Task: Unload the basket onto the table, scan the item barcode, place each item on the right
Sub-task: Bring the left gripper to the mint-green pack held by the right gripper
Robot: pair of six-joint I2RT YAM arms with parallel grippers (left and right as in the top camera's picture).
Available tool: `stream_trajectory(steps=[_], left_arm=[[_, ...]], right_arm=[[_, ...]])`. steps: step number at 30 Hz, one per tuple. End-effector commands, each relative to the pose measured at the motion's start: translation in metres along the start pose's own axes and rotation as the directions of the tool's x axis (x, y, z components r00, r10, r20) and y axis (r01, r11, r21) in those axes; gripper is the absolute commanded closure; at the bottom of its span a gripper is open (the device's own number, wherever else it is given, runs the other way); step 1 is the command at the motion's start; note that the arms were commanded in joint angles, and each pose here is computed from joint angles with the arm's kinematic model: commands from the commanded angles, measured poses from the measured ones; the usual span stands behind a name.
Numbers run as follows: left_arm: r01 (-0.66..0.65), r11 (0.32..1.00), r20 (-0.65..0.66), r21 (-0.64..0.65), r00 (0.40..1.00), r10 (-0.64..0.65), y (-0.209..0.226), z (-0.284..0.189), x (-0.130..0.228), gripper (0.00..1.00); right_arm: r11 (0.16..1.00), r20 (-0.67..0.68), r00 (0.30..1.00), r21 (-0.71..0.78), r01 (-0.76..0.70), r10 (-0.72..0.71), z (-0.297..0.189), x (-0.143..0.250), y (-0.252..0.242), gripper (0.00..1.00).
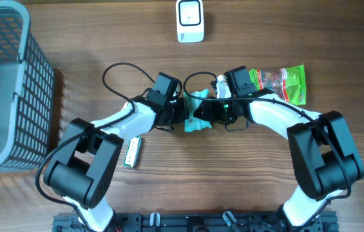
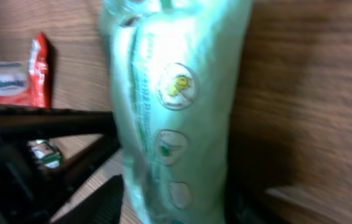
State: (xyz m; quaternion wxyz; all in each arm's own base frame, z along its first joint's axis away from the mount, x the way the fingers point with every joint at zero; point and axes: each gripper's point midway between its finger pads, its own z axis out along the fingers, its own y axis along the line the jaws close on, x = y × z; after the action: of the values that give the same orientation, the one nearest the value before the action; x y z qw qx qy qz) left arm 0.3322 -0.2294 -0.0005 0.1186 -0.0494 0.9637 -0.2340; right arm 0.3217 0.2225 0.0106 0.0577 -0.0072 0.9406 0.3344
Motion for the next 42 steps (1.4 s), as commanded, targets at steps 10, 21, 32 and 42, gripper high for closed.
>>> stream_trajectory(steps=[10, 21, 32, 42], left_arm=[[0.008, 1.0, -0.029, -0.012, 1.0, -0.008, 0.006, 0.011, 0.007, 0.96], [0.017, 0.999, 0.06, 0.035, 0.998, -0.019, -0.006, -0.028, -0.018, 0.9], [-0.02, 1.0, -0.013, 0.013, 1.0, 0.02, -0.01, -0.002, 0.007, 0.92], [-0.018, 1.0, -0.004, -0.013, 1.0, 0.018, -0.005, 0.0, 0.006, 0.92]], right_arm=[[1.0, -0.057, 0.998, -0.011, 0.016, -0.016, 0.006, 0.02, 0.008, 0.44], [0.993, 0.069, 0.992, -0.023, 0.112, -0.11, -0.011, -0.021, 0.006, 0.22], [0.999, 0.095, 0.994, 0.027, 0.047, -0.049, -0.01, -0.026, -0.006, 0.31], [0.991, 0.048, 0.99, -0.018, 0.136, -0.135, 0.013, 0.0, 0.022, 0.42]])
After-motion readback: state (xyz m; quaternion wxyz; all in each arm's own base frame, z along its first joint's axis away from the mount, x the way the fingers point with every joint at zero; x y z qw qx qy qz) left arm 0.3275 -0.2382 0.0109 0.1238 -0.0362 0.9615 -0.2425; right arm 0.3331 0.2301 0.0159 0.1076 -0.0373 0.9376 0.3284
